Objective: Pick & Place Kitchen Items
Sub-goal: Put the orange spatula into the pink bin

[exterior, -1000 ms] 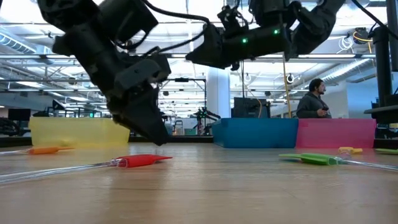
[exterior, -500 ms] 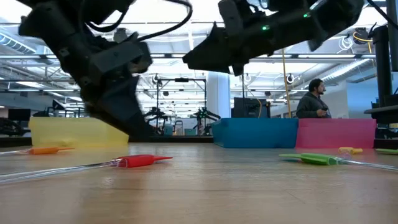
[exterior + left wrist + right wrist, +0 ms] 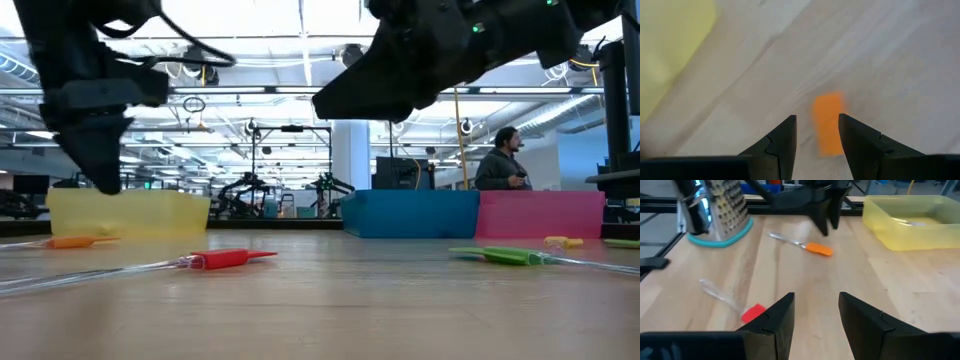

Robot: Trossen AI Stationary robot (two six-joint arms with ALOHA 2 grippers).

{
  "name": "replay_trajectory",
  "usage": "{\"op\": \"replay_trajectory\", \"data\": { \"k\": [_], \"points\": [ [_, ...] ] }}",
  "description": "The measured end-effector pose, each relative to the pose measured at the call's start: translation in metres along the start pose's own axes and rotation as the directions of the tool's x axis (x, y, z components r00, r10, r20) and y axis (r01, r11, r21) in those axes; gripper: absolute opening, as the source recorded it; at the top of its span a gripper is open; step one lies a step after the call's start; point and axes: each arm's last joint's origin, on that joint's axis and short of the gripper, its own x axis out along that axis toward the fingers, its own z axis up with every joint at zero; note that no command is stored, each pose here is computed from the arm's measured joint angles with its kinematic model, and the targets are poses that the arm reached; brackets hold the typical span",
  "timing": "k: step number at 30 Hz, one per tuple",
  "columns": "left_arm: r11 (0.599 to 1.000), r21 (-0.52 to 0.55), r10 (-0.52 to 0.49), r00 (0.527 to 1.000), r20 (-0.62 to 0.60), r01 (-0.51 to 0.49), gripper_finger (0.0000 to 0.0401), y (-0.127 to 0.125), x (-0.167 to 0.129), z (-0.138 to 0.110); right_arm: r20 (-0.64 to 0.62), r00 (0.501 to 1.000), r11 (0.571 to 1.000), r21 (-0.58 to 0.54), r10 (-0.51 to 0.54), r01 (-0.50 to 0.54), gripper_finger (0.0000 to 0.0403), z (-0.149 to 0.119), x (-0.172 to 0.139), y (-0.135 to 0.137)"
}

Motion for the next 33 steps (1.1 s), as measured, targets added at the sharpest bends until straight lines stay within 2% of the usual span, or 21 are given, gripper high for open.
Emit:
{"op": "replay_trajectory", "data": {
  "k": [3,6,9,17,21,25,30,33],
  "points": [
    [0.998,-0.010,0.057,0.995,-0.076,-0.058,0.0152,0.008,-0.001,-0.005,-0.014,1.000,1.000,0.018,0.012,-0.011,0.0146,-0.002,-0.002,0.004],
    [0.998,0.002,0.059,0.991,-0.124,-0.059,0.0152,0.009,-0.002,-0.007,-0.022,1.000,0.999,0.034,0.021,-0.020,0.0146,-0.003,-0.003,0.008],
    [0.998,0.039,0.057,0.990,-0.129,-0.052,0.0152,0.009,-0.002,-0.007,-0.028,0.999,0.998,0.050,0.030,-0.028,0.0146,-0.004,-0.004,0.011],
    [0.998,0.026,0.054,0.990,-0.128,-0.051,0.0152,0.009,-0.002,-0.007,-0.027,0.999,0.998,0.052,0.044,-0.042,0.0146,-0.005,-0.006,0.016],
    [0.996,0.078,0.053,0.991,-0.126,-0.043,0.0152,0.009,-0.002,-0.007,-0.027,0.999,0.997,0.059,0.043,-0.042,0.0146,-0.005,-0.006,0.016],
    [0.994,0.107,0.010,0.995,-0.102,0.001,0.0152,0.005,-0.001,-0.005,-0.026,0.999,0.997,0.072,0.043,-0.041,0.0146,-0.005,-0.006,0.016],
    [0.975,0.179,-0.119,0.988,-0.099,0.135,0.0153,-0.006,-0.001,-0.001,-0.027,0.999,0.996,0.074,0.043,-0.041,0.0146,-0.005,-0.006,0.016],
    [0.975,0.177,-0.121,0.988,-0.097,0.137,0.0166,-0.007,-0.001,-0.001,-0.027,0.999,0.996,0.074,0.043,-0.041,0.0146,-0.005,-0.006,0.016]
  ]
}}
